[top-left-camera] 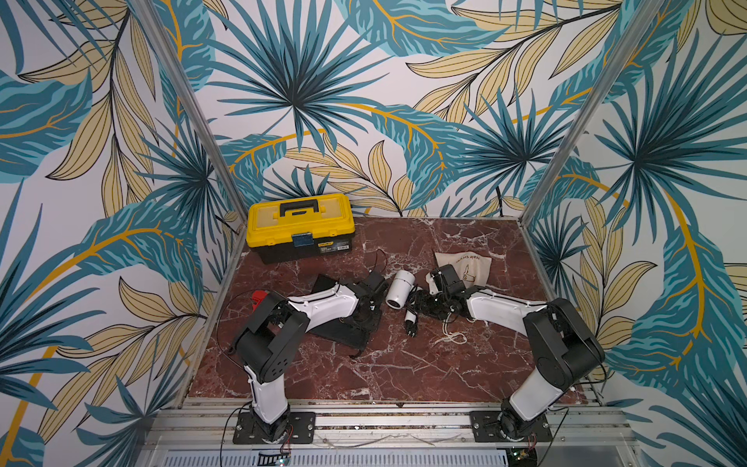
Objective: Pack away hair dryers
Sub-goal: Open the drawstring bag at the center of the board.
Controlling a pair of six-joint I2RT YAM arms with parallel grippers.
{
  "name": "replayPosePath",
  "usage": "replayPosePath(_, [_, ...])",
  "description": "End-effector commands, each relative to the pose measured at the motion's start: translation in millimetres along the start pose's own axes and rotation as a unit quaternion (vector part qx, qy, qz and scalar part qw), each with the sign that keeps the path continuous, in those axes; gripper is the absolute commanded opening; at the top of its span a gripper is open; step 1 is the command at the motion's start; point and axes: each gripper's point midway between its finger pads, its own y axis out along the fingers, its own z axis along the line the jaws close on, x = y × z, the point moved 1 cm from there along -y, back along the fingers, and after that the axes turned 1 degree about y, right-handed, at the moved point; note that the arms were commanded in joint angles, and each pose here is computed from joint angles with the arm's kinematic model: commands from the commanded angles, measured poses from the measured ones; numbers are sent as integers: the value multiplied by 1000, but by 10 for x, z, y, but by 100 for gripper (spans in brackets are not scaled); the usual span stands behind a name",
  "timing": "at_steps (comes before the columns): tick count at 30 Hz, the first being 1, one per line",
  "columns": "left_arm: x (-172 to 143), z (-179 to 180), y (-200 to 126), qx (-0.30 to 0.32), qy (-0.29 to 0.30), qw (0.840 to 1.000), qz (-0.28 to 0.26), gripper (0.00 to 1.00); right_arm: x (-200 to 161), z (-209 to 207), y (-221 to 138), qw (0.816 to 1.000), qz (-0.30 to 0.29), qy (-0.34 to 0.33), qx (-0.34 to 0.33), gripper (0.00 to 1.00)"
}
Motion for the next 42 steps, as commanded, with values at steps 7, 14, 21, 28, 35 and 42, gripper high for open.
replayPosePath(7, [-8,-3,-34,-2,2,1000,2,21,-115,-157,67,999,19,3,-31,60])
replayPosePath(14, [14,-29,-89,-9,4,1000,-5,11,-137,-170,46,999,17,-4,-30,60])
replayPosePath(21, [50,-47,-211,-17,8,1000,-21,7,-135,-144,25,1000,16,-10,-23,60])
replayPosePath(28, [100,-87,-307,-35,11,999,-31,6,-143,-85,51,1000,24,-11,-6,61])
replayPosePath(35, [134,-86,-346,-40,11,998,-36,8,-176,-58,99,999,35,-4,7,62])
replayPosePath(42, [128,-44,-212,-38,12,999,-18,13,-200,-134,109,999,37,-6,-11,62])
